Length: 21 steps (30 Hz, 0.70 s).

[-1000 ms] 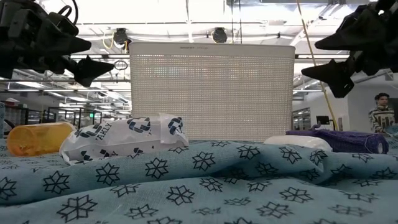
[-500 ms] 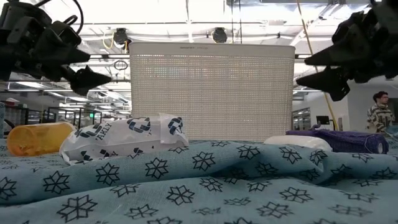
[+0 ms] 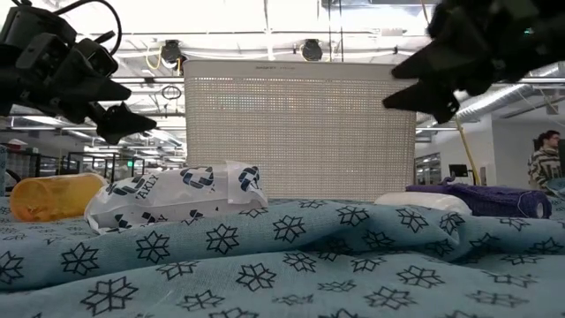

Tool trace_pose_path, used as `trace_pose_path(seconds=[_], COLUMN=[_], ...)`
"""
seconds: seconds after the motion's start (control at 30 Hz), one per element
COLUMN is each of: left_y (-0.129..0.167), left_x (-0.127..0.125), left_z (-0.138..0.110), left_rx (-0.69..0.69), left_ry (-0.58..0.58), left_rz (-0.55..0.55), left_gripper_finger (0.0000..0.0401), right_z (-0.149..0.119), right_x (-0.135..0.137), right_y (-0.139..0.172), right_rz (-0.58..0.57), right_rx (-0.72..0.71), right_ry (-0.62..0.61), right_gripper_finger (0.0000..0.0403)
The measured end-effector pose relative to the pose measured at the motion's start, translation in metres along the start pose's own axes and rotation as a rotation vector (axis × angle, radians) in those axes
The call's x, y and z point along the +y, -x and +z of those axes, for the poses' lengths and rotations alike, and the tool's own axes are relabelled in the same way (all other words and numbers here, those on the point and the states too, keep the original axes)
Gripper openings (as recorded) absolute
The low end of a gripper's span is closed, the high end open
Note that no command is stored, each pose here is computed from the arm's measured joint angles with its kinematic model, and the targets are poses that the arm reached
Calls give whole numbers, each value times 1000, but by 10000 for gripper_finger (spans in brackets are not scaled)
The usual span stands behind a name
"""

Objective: Pick & place medical supplies in basket/bin
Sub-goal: Put the white mailer bag into the white bin

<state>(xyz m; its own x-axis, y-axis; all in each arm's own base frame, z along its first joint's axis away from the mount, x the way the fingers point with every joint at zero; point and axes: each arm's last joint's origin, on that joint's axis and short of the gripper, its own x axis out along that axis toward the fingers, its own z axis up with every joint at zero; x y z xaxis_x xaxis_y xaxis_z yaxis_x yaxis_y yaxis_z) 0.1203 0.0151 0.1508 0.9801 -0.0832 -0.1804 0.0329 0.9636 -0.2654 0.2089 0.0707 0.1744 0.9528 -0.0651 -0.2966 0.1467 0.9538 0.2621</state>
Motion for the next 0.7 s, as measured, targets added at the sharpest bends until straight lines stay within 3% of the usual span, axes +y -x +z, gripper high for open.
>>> trace_pose_path(seconds=[0.3,0.47,0.7], left_y=[0,0,0], left_x=[2,3,4], left_z=[3,3,3], left_rx=[-43,-59,-59], left_ry=[20,30,49], left_rz=[94,131,134], left_gripper_finger=[360,360,360], right_z=[33,43,51], right_x=[44,60,56], right_y=[-56,-83,-123], right_rz=[24,26,2], right_rx=[156,248,355], right_ry=[-72,-204,-415], right_gripper_finger=[274,274,274])
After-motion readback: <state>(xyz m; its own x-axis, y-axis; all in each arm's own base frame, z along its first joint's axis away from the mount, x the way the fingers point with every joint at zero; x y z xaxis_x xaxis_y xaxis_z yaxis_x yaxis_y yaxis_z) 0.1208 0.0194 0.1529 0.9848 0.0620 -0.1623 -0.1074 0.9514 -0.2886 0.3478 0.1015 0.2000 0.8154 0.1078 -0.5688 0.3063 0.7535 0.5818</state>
